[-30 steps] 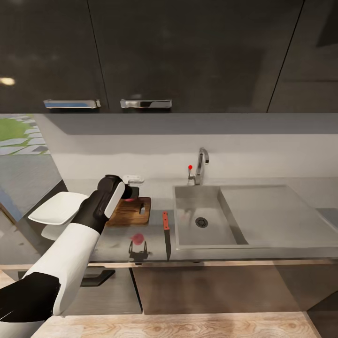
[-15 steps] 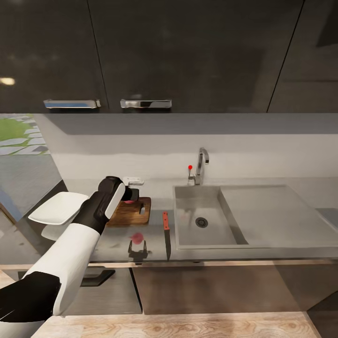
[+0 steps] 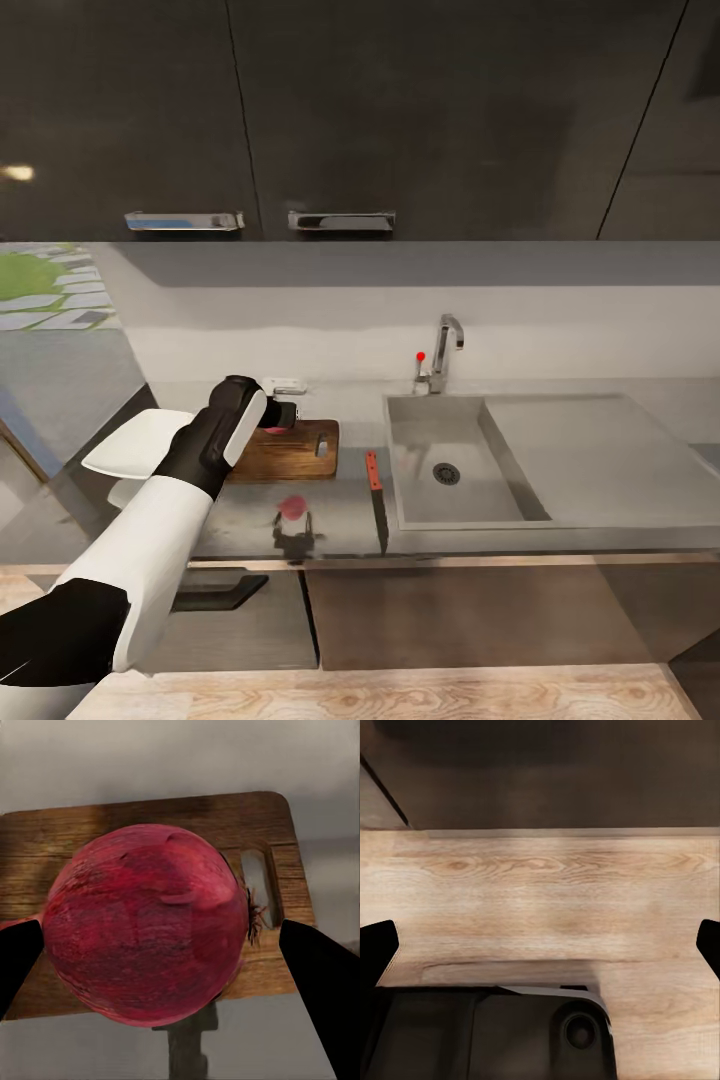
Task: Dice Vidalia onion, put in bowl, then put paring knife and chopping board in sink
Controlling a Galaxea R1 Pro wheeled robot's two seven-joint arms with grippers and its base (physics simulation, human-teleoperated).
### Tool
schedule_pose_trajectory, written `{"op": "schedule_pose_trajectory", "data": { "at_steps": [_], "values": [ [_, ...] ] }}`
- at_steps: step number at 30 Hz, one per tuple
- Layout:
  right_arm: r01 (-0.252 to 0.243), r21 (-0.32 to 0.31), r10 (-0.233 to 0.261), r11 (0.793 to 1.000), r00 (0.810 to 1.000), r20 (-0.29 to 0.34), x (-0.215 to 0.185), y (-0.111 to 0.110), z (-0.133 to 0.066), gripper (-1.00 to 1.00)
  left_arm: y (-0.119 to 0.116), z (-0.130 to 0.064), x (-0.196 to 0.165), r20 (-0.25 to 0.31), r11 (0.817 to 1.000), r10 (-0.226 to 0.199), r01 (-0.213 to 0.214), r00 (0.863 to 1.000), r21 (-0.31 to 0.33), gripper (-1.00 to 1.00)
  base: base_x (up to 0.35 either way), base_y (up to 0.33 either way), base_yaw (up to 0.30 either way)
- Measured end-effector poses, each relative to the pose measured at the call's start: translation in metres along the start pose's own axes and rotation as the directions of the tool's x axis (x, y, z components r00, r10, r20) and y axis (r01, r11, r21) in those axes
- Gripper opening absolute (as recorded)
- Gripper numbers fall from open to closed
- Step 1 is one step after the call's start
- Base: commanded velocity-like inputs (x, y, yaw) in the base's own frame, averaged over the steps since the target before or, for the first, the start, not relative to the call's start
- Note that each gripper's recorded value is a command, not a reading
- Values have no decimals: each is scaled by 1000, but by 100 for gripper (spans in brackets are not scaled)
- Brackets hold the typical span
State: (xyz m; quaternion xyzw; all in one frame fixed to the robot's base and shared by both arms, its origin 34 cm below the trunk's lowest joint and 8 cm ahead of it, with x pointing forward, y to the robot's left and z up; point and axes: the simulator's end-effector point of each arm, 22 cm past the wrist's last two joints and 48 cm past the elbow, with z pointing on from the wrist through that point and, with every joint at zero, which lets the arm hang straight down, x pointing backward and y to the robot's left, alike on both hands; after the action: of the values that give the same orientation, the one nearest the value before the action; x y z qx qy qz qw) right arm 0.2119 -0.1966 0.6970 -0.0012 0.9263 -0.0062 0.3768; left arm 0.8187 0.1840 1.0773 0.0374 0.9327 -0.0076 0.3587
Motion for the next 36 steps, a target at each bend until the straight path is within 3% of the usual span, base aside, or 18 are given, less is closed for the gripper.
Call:
{"op": "schedule_pose_trajectory", "data": {
  "at_steps": [17,25,36],
  "values": [
    [2,3,-3,1000,1000,20,-7,-3,3,100,1,1,2,-5,1000,0,0,1000,-1,-100,0,61,0],
    [20,17,-20,1000,999,27,-8,-18,4,100,2,7,11,-30,1000,-1,1,1000,-5,-100,0,0,0],
    [24,19,-24,1000,999,23,-7,-21,4,100,3,12,18,-49,1000,-1,1,999,-7,-100,0,0,0]
  ]
}}
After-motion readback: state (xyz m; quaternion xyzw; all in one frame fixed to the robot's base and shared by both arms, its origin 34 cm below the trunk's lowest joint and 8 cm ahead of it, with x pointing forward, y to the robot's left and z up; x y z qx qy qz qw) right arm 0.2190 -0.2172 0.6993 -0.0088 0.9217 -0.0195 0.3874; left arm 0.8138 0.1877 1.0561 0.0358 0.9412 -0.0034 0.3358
